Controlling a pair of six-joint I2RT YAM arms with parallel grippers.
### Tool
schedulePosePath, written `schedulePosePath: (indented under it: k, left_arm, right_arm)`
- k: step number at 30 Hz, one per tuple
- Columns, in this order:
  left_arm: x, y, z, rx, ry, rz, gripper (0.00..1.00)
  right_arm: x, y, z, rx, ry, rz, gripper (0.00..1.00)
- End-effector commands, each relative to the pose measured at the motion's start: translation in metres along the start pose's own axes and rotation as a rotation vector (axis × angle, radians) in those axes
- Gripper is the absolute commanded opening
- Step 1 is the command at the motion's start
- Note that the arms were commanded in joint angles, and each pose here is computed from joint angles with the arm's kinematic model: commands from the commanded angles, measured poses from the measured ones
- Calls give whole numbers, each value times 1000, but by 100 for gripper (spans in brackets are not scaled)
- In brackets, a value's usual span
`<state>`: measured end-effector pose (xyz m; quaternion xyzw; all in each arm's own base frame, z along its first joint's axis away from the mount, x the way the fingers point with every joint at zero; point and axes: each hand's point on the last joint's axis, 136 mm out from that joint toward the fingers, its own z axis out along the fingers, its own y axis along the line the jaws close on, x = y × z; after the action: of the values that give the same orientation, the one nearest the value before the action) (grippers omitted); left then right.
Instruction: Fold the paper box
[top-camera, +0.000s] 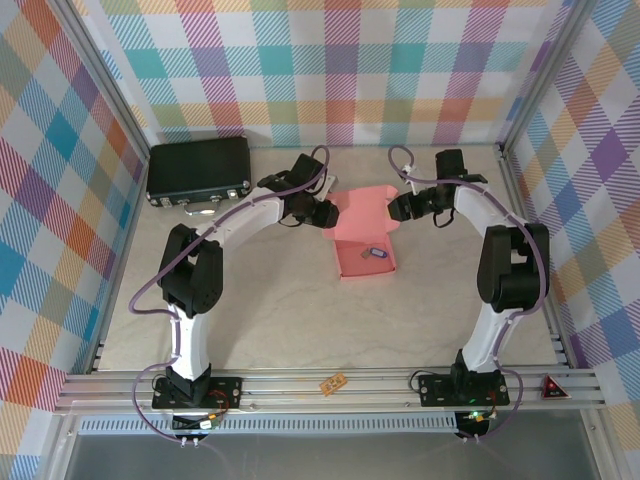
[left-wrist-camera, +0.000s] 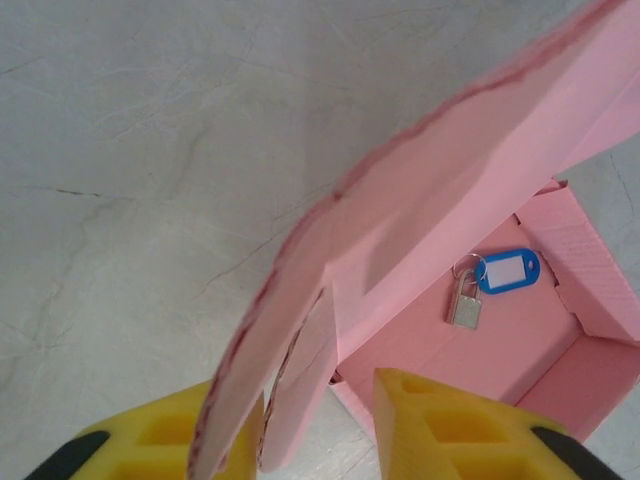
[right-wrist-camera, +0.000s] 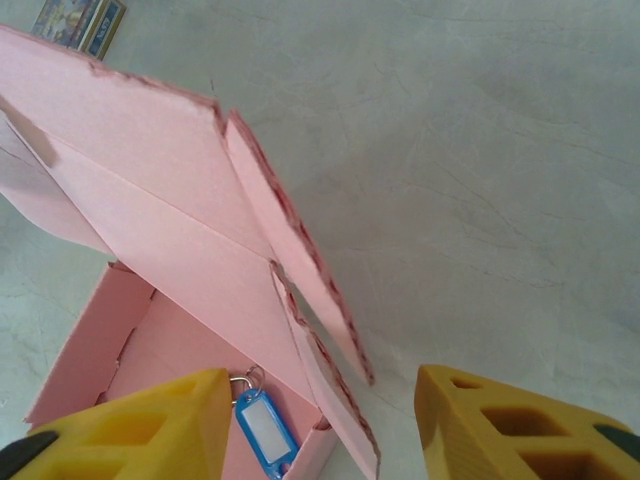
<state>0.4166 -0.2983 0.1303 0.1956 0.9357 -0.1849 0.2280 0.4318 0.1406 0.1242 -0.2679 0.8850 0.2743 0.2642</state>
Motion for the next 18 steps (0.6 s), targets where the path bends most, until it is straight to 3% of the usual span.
schedulePosePath:
  k: [1, 8, 18]
  left_arm:
    - [-4, 2, 5, 13, 0, 9, 29]
    - [-7, 0, 4, 18, -3, 7, 18]
    - [-11, 2, 5, 6, -13, 11, 12]
  right_arm:
    - [-6, 8, -2, -26, -1, -30, 47]
    - [-8, 9, -9, 25, -19, -46, 33]
    - [-5, 13, -11, 67, -16, -61, 22]
